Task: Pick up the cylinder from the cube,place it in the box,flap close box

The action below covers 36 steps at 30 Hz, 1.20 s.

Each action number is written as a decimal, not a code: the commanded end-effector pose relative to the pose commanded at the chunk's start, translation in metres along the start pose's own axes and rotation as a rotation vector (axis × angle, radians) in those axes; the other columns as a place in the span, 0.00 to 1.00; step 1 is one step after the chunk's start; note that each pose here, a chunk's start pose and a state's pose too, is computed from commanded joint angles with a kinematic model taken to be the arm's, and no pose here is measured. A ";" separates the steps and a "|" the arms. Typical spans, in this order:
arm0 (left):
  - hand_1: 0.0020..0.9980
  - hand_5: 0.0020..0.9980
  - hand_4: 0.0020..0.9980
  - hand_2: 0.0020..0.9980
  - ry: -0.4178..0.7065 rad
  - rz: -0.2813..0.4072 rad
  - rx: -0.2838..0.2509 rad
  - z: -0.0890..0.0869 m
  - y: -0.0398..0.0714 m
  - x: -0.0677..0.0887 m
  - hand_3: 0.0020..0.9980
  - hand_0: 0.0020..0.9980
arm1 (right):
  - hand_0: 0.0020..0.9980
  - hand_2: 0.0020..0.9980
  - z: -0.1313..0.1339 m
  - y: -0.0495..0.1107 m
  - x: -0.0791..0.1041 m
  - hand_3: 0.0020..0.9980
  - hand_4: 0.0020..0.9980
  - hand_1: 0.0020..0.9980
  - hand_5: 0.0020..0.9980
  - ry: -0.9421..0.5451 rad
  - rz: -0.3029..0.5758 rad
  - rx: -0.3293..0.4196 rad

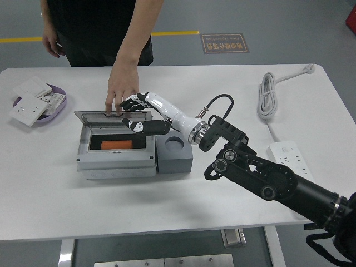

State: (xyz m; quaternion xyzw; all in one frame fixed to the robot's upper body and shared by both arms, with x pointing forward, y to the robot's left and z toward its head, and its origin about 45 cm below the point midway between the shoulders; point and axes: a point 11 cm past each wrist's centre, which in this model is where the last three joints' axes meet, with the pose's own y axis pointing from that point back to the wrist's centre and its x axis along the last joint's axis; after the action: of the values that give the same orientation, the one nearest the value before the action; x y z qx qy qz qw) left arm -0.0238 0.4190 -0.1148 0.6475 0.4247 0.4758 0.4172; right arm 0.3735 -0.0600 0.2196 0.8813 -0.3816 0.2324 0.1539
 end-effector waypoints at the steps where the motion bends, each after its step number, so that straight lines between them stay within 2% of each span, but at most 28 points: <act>1: 0.59 0.20 0.65 0.59 0.000 -0.001 0.000 0.000 0.000 0.000 0.58 0.60 | 0.79 0.73 -0.001 0.001 -0.001 0.70 0.62 0.73 0.27 0.004 -0.005 0.003; 15: 0.59 0.20 0.64 0.59 -0.001 -0.003 0.004 -0.004 -0.001 -0.002 0.58 0.60 | 0.79 0.73 -0.002 0.016 -0.022 0.70 0.62 0.73 0.27 0.020 -0.064 0.004; 24: 0.59 0.20 0.64 0.59 -0.002 -0.004 0.004 -0.004 -0.001 -0.003 0.58 0.60 | 0.78 0.74 -0.001 0.019 -0.023 0.71 0.62 0.73 0.27 0.027 -0.066 0.002; 29: 0.59 0.20 0.64 0.59 -0.001 -0.002 0.006 -0.004 -0.001 -0.002 0.58 0.60 | 0.78 0.74 0.001 0.020 -0.014 0.71 0.62 0.73 0.27 0.025 -0.038 -0.003; 36: 0.59 0.20 0.64 0.59 0.002 -0.001 0.009 -0.005 -0.001 -0.001 0.58 0.60 | 0.78 0.74 0.011 0.027 0.023 0.71 0.62 0.73 0.28 -0.006 0.074 -0.026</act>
State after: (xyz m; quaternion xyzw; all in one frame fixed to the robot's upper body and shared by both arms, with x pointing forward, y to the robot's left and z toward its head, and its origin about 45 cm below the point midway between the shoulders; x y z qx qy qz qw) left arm -0.0289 0.4185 -0.1149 0.6486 0.4275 0.4743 0.4142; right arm 0.3701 -0.0964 0.2249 0.8654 -0.4172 0.2303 0.1553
